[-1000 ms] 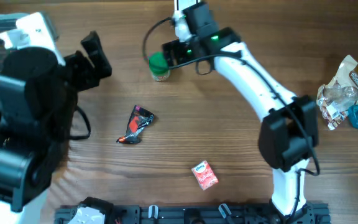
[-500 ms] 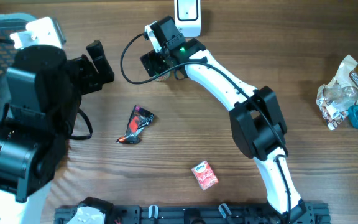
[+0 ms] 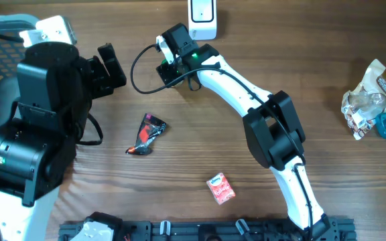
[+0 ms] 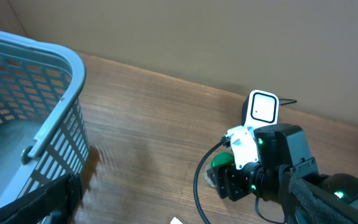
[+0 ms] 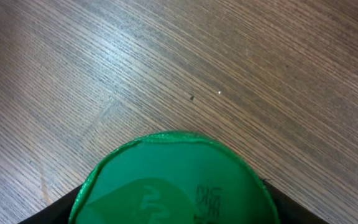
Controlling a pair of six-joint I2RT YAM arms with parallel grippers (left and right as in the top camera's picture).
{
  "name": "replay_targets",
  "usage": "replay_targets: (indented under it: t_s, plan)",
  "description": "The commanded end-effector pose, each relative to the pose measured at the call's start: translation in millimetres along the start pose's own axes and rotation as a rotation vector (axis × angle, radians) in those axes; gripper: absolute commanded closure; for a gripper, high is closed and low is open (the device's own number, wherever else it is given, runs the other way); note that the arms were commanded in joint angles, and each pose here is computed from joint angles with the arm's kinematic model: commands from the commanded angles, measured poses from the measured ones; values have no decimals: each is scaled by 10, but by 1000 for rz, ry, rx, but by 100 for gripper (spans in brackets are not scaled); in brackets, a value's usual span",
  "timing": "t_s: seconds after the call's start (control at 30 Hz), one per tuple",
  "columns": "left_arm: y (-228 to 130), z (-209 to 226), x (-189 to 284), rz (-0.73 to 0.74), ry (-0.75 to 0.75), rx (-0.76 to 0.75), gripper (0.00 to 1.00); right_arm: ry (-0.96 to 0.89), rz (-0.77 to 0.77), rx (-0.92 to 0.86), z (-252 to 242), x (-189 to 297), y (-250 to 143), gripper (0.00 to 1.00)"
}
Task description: Scan the item barcode
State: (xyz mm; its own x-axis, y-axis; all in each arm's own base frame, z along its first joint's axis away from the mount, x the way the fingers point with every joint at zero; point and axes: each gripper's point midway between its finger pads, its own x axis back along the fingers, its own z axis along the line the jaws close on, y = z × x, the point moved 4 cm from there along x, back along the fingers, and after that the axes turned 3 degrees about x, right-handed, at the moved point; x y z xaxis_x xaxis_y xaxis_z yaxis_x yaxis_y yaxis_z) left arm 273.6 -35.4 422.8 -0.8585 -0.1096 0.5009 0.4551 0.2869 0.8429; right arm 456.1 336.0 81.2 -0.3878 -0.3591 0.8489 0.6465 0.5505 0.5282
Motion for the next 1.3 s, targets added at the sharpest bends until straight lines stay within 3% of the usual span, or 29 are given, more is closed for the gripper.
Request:
replay_targets:
  t_s: [0.0, 0.23, 0.47, 0.53, 0.7, 0.83, 1.0, 1.27]
  plan:
    - [-16, -7, -14, 9, -6, -14, 0, 16, 22, 8, 45, -101, -59, 37]
    - [-14, -8, -14, 9, -6, -14, 0, -23, 68, 32, -58, 91, -110, 40]
    - [22, -21, -14, -9, -11, -7, 0, 12, 200, 237, -87, 925, -278, 41]
    - [43, -32, -15, -19, -16, -2, 0, 97, 228, 291, 5, 1124, -361, 46]
    - [84, -57, -27, -37, -25, 5, 0, 335, 280, 238, 217, 1353, -556, 45]
    - [75, -69, -65, -30, -21, 2, 0, 568, 308, 312, 474, 1538, -727, 45]
    - [52, -90, -141, -13, -13, -5, 0, 750, 111, 445, 484, 1650, -604, 45]
    - [89, -73, -151, -34, 7, -27, 0, 628, -59, 526, -112, 1575, -433, 45]
